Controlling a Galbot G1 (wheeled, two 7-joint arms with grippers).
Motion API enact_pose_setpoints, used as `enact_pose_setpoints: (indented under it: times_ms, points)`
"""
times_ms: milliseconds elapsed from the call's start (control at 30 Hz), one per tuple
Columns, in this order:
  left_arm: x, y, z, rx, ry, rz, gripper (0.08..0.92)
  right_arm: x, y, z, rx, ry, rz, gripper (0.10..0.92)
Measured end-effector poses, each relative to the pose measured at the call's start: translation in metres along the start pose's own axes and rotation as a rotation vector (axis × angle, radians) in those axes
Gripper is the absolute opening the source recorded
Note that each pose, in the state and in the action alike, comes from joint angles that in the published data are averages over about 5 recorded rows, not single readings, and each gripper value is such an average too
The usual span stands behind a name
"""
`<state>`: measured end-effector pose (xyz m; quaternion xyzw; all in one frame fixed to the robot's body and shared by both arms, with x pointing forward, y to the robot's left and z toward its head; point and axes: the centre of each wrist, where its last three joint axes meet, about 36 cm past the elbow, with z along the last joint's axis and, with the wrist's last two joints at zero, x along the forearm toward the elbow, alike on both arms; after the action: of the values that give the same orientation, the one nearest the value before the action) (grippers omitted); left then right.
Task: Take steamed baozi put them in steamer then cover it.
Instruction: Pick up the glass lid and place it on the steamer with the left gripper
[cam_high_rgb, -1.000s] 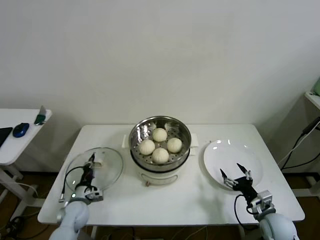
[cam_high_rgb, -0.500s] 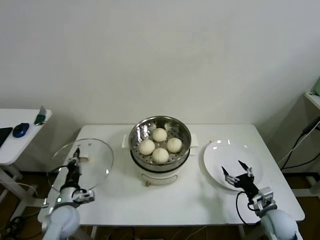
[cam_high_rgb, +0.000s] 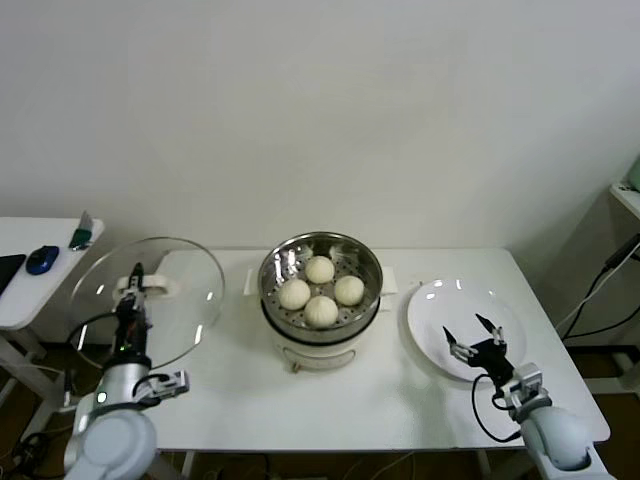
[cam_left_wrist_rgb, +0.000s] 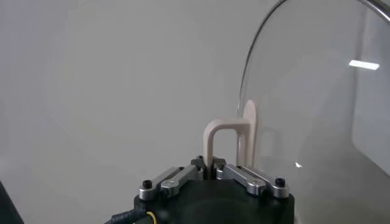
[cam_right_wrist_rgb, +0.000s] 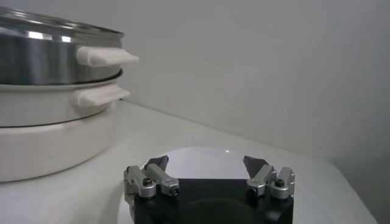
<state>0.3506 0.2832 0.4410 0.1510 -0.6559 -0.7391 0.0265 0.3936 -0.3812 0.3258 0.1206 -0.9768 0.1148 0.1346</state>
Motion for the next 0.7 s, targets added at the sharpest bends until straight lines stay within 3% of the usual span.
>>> enact_pose_setpoints:
  times_ms: [367, 533, 700]
  points:
    - [-0.013, 0.033, -0.072, 0.052, -0.141, 0.027, 0.148, -0.012, -0.004, 0.0, 0.016, 0.015, 0.008, 0.823]
    - [-0.024, 0.036, -0.111, 0.081, -0.177, 0.041, 0.148, -0.011, -0.007, 0.001, 0.02, 0.019, 0.018, 0.823]
    - [-0.036, 0.036, -0.149, 0.112, -0.186, 0.053, 0.148, -0.008, -0.011, 0.003, 0.022, 0.021, 0.031, 0.823]
